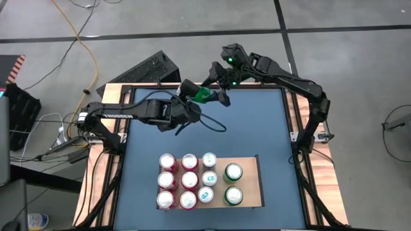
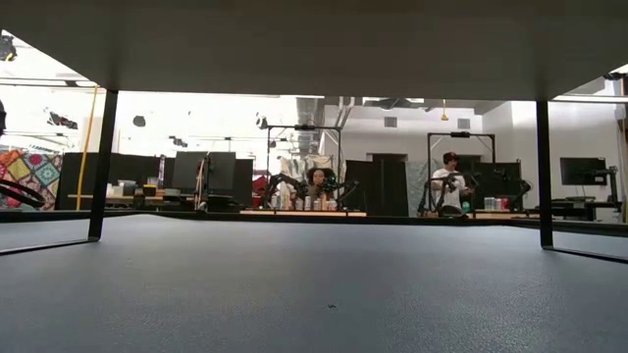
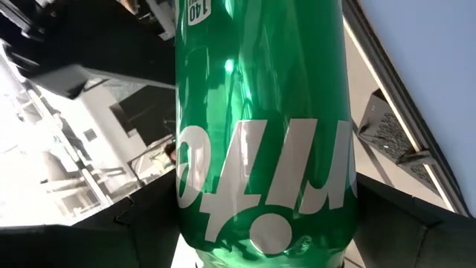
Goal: Place canned beverage on shelf
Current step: Put the green soda can on the shelf
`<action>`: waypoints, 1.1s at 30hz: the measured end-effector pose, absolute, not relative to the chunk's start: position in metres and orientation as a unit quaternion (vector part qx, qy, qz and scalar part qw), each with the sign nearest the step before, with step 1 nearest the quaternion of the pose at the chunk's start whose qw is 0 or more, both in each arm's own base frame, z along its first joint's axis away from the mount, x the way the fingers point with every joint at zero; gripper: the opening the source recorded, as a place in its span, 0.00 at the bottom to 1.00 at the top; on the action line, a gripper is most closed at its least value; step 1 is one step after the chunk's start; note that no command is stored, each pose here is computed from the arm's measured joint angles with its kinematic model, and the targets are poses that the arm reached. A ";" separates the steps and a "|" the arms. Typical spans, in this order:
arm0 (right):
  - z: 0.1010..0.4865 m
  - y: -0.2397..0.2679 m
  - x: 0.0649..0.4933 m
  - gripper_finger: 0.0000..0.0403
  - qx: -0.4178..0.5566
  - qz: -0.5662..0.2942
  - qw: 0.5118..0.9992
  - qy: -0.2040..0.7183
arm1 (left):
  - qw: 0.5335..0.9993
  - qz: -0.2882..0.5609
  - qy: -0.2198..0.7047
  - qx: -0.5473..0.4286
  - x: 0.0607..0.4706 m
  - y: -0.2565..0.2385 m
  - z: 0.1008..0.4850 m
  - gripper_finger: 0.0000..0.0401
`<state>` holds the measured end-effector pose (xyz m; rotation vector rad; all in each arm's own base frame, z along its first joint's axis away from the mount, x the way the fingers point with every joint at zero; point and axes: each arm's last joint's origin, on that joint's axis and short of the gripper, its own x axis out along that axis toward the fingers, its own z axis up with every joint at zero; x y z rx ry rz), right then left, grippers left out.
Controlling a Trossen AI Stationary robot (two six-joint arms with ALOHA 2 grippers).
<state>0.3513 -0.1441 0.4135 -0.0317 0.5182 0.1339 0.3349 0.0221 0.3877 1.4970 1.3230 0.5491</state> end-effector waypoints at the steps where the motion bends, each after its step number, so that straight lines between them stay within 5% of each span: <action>1: 0.412 -0.146 0.351 0.82 -0.009 0.065 0.964 0.259 | 0.509 0.225 0.549 0.624 0.335 0.021 0.387 0.74; 33: 0.388 -0.138 0.374 0.72 -0.027 0.125 0.952 0.277 | 0.526 0.177 0.504 0.662 0.344 0.010 0.394 0.74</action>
